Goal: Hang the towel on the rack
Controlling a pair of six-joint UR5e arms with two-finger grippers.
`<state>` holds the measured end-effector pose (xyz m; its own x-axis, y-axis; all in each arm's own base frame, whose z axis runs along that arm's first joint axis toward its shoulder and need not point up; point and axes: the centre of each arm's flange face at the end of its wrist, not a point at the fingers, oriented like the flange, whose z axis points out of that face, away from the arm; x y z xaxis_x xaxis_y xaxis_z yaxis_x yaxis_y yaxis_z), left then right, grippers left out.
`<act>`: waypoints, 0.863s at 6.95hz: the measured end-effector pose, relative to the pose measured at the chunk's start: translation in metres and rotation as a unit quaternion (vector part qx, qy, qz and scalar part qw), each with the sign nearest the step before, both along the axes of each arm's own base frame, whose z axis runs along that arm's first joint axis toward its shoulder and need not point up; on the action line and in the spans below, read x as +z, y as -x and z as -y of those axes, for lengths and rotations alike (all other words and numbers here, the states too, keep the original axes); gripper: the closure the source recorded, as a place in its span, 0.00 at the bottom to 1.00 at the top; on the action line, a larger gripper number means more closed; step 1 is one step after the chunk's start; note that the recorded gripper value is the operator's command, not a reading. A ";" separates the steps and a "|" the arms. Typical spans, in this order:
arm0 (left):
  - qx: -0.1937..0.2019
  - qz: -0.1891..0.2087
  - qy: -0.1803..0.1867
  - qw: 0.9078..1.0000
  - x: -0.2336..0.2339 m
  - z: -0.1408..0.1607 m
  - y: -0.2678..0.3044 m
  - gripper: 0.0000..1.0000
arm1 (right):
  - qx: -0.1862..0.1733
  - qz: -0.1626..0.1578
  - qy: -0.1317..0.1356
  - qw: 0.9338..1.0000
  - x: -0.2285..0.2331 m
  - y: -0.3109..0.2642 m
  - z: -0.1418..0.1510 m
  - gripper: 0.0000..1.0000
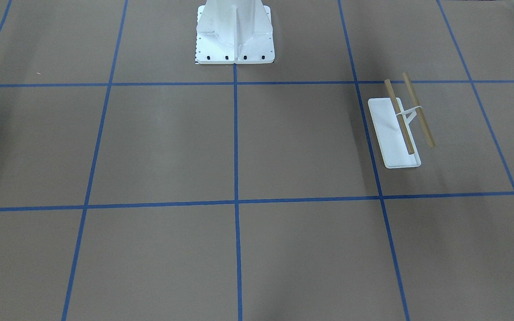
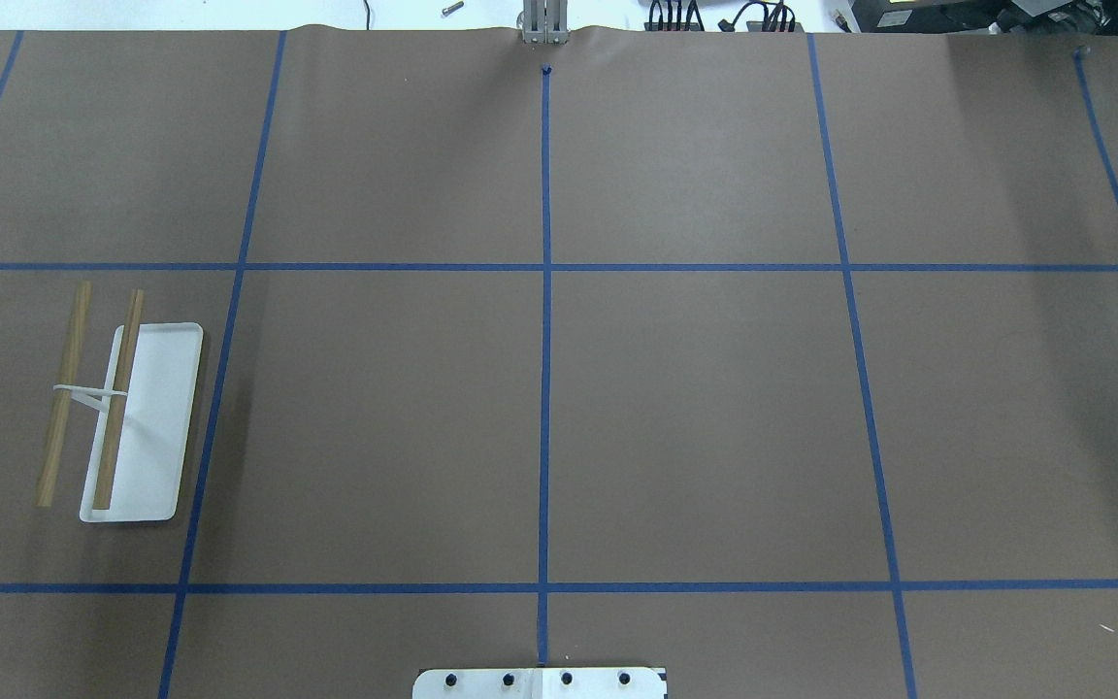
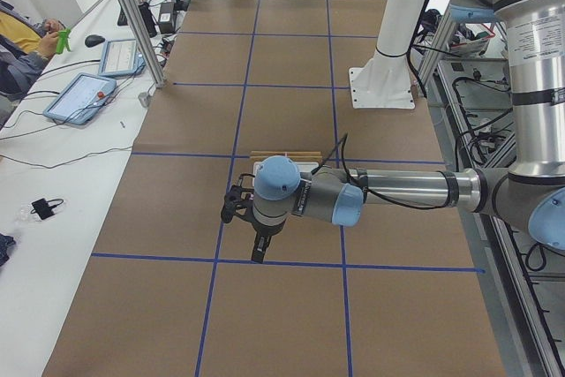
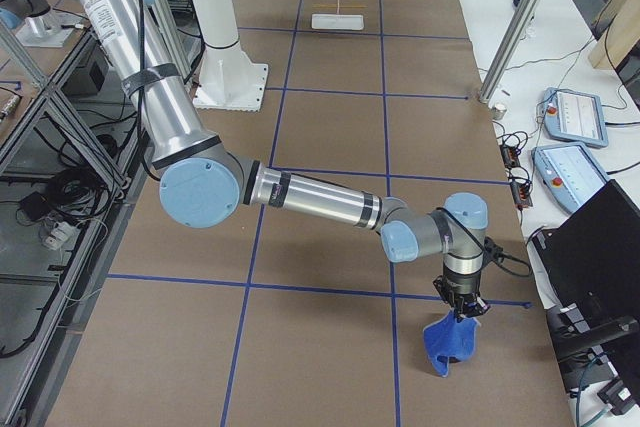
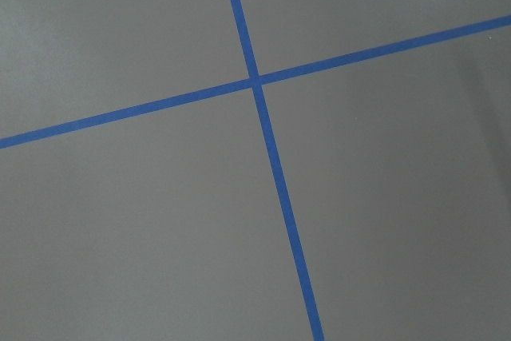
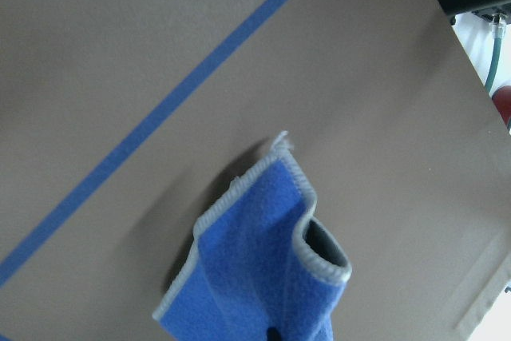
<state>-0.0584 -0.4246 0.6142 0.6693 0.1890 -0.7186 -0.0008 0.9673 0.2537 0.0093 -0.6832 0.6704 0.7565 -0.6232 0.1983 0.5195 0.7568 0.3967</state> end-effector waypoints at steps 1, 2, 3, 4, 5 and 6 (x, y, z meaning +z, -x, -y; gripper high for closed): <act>-0.019 -0.021 0.007 1.000 -0.018 0.014 -0.006 0.02 | 0.029 0.037 0.012 0.999 -0.057 0.018 -0.013 1.00; -0.036 -0.039 0.018 0.998 -0.041 0.037 -0.020 0.02 | 0.050 0.071 0.027 0.996 -0.125 0.051 -0.029 1.00; -0.052 -0.055 0.034 0.997 -0.071 0.063 -0.040 0.02 | 0.067 0.099 0.046 0.992 -0.199 0.094 -0.052 1.00; -0.070 -0.075 0.058 0.993 -0.109 0.092 -0.068 0.02 | 0.092 0.128 0.068 0.985 -0.278 0.142 -0.086 1.00; -0.088 -0.098 0.087 0.987 -0.152 0.118 -0.103 0.02 | 0.124 0.164 0.095 0.974 -0.353 0.188 -0.122 1.00; -0.106 -0.122 0.128 0.979 -0.196 0.139 -0.143 0.02 | 0.166 0.207 0.133 0.955 -0.418 0.231 -0.155 1.00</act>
<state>0.0845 -0.5641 0.4186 0.4760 -0.1421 -0.8679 0.2371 0.9710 -0.0290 -0.2213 -0.5285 0.2528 0.7260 -0.2492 0.6410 0.0746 0.9551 0.2868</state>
